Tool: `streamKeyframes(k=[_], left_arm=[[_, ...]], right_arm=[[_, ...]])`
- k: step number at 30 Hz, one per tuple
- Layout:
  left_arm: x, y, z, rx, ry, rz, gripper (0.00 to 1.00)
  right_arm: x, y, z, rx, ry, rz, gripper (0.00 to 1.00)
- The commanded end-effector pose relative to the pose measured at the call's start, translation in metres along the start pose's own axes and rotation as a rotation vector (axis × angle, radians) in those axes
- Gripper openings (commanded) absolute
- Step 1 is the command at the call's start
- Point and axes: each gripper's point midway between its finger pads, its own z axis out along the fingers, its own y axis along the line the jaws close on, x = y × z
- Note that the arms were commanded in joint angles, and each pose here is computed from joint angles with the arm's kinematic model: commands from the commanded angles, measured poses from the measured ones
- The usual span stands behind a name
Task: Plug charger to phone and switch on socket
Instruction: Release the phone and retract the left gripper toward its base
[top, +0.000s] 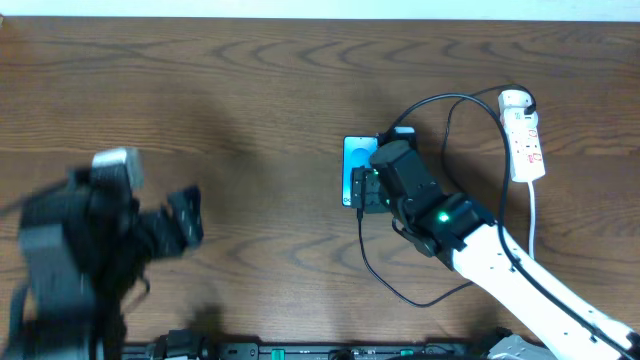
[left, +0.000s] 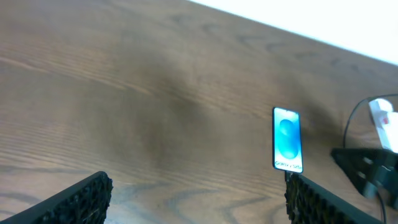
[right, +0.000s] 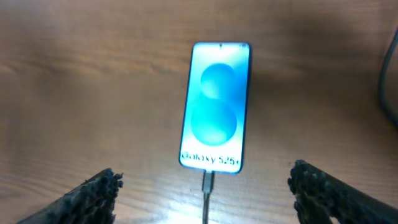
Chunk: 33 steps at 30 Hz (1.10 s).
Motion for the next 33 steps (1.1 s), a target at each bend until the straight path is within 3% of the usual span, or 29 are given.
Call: streamKeyframes(k=[1,5,8,10,12,14,24,33], left_arm=[[0.021,0.006,-0.017,-0.023,-0.067,0.035,0.89],[0.060,0.017,-0.016,-0.038,-0.107,0.041,0.90],[0.075,0.026,0.009,-0.041,-0.091,0.038,0.90],[0.085,0.030,0.034,-0.032,-0.058,0.032,0.90],[0.100,0.027,0.064,0.034,-0.005,0.025,0.90],[0.116,0.022,0.086,0.100,0.059,0.011,0.90],[0.146,0.029,0.118,0.094,0.271,-0.052,0.90],[0.155,0.033,0.126,0.082,0.336,-0.071,0.90]], right_arm=[[0.005,-0.003,0.002,0.006,0.033,0.009,0.82],[0.000,-0.021,0.002,0.080,0.011,0.023,0.74],[0.000,-0.037,0.002,0.128,0.022,0.042,0.61],[0.002,-0.054,0.002,0.169,0.047,0.066,0.43],[0.011,-0.079,0.000,0.236,0.099,0.114,0.15],[0.019,-0.103,-0.004,0.295,0.145,0.160,0.01],[0.019,-0.202,-0.029,0.477,0.164,0.438,0.01],[0.004,-0.244,-0.039,0.491,0.068,0.641,0.01]])
